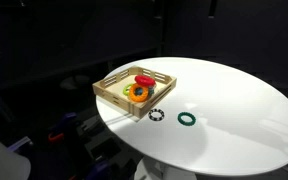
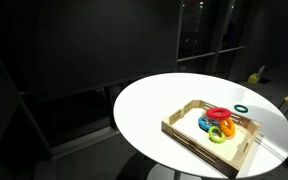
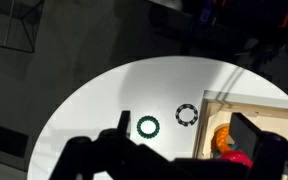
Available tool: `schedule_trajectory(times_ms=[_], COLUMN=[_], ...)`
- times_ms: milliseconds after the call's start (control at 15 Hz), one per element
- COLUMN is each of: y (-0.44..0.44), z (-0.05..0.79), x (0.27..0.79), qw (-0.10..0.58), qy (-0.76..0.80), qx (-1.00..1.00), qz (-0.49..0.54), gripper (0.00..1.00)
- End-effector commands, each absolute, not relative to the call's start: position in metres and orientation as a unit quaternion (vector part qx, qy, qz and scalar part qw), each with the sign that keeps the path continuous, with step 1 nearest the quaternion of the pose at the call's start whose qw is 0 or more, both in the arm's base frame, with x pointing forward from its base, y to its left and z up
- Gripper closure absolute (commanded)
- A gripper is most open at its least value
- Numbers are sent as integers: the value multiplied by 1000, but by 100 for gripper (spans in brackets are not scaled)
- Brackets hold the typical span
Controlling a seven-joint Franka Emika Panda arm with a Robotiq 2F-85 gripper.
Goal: Put the green ring in the box.
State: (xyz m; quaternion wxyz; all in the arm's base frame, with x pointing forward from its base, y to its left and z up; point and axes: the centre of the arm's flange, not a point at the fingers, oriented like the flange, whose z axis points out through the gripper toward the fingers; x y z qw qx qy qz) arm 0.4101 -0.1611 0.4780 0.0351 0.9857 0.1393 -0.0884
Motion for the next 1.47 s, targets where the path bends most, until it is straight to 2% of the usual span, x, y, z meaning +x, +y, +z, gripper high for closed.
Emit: schedule_trajectory(times_ms=[0,333,800,1400], y=[-161,-161,-156,-163], z=[478,478,472,418], x=[410,413,451,488], qw=[35,35,38,-26], qy=[139,137,107,43], qx=[986,986,989,997], qz=[-88,-89,-95,-50], gripper=[0,0,0,0])
